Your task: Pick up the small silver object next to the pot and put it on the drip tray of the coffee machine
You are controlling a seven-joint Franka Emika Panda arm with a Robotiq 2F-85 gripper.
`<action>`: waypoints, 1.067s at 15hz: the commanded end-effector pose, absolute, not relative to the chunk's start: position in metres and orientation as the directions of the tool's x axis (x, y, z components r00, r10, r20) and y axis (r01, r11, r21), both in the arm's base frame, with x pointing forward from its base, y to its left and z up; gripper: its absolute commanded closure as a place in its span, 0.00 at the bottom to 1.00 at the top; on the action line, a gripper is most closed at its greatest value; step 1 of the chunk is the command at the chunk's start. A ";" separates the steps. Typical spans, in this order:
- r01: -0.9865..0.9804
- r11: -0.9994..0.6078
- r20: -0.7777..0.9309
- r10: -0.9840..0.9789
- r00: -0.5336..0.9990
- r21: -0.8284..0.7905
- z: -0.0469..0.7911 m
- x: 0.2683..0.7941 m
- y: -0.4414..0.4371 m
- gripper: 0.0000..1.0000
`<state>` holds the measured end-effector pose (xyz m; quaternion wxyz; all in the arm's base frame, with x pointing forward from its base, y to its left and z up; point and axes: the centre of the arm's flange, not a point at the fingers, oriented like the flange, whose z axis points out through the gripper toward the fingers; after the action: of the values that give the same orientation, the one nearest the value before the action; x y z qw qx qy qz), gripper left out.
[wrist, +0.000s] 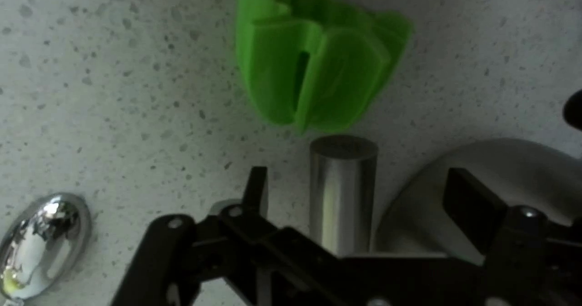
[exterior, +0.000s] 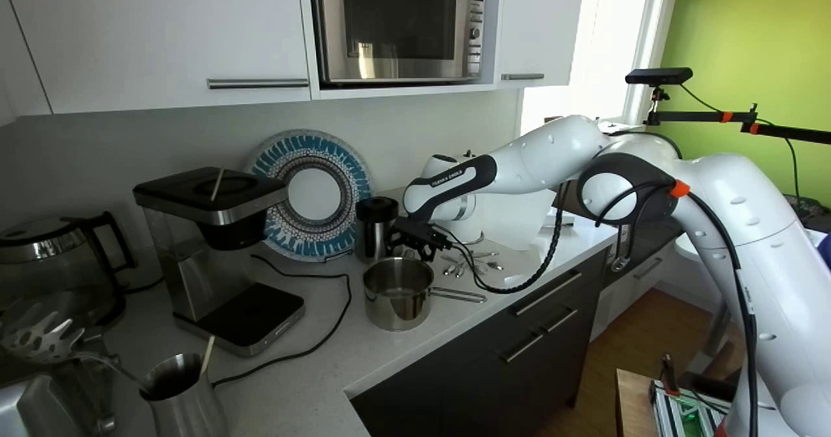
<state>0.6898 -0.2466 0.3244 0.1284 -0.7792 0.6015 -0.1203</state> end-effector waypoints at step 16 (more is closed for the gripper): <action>-0.894 -0.340 -0.070 -0.924 0.375 -0.292 0.370 0.684 -0.229 0.88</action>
<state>0.7023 -0.2490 0.3437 0.1354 -0.7962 0.5852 -0.0729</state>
